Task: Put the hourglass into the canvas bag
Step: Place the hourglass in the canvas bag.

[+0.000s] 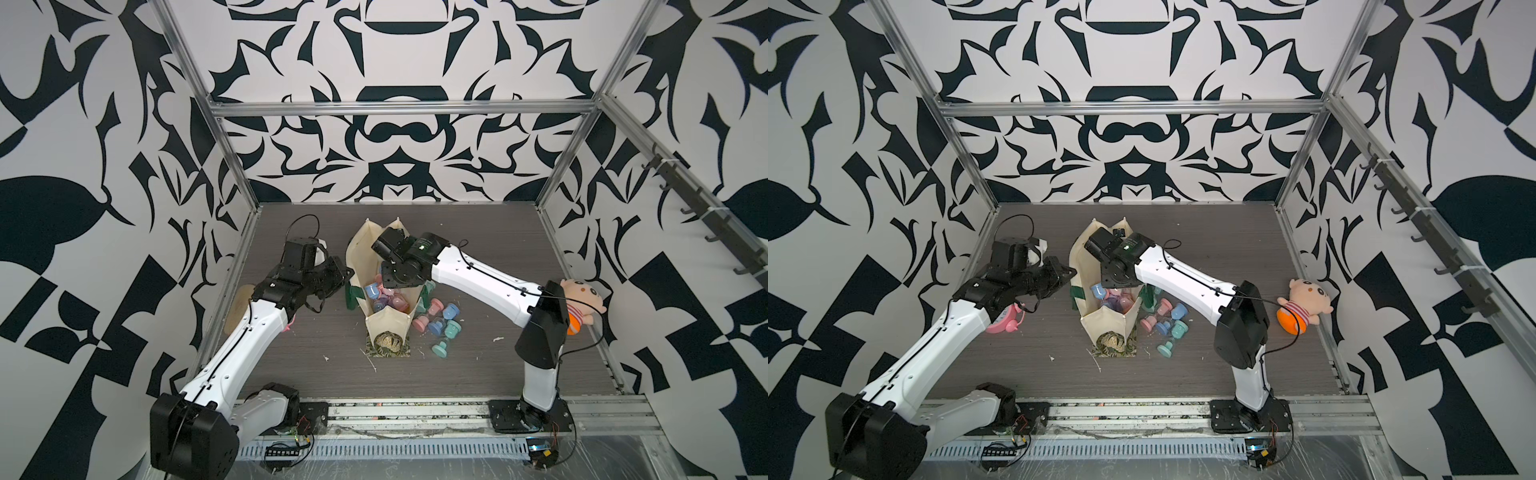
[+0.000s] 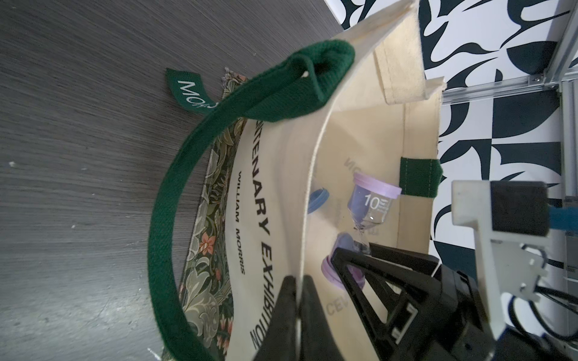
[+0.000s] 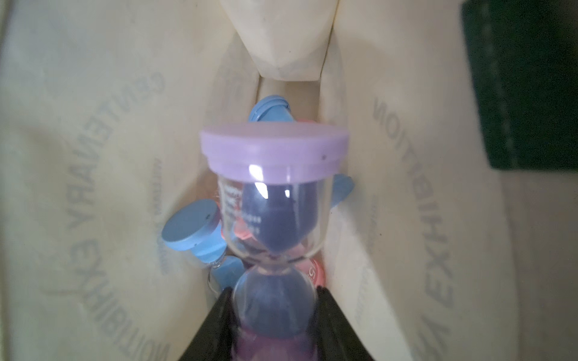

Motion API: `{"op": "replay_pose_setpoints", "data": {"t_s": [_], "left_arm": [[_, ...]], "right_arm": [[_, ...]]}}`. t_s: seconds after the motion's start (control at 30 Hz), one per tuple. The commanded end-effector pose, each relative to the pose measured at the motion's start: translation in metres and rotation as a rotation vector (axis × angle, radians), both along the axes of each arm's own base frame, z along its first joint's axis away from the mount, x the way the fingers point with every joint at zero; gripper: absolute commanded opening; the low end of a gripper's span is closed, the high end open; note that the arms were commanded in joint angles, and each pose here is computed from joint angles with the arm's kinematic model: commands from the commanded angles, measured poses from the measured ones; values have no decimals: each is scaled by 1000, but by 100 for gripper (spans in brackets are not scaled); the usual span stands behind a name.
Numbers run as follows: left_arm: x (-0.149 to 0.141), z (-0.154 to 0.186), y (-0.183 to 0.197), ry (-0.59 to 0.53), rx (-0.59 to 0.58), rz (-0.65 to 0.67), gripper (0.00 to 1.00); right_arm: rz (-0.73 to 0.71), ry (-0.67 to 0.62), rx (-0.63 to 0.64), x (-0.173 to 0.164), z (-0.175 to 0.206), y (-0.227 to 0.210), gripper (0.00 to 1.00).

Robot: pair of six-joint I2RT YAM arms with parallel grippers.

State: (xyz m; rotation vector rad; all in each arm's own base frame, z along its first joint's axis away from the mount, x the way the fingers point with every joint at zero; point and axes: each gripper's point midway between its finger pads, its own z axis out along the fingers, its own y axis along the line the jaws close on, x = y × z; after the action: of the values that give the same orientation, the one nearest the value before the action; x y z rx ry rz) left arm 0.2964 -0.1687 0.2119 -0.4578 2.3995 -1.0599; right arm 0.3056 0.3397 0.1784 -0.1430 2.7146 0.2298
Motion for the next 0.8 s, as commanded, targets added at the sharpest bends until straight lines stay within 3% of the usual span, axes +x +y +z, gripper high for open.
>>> {"op": "replay_pose_setpoints", "data": {"t_s": [0.0,0.07,0.27,0.5,0.77], "left_arm": [[0,8,0,-12,8,-16,7],[0,8,0,-14,9,-18,6],[0,9,0,-18,11,-20,2],[0,8,0,-18,14,-24,0],[0,4,0,-3,17,-25,2]], "right_arm": [[-40,-25,-2,7,14,-4,10],[-47,-16,-13,10,10,-4,23],[-61,-25,-67,15,10,-11,40],[-48,-57,-53,16,28,-10,48],[15,-150,62,3,79,2,52]]}}
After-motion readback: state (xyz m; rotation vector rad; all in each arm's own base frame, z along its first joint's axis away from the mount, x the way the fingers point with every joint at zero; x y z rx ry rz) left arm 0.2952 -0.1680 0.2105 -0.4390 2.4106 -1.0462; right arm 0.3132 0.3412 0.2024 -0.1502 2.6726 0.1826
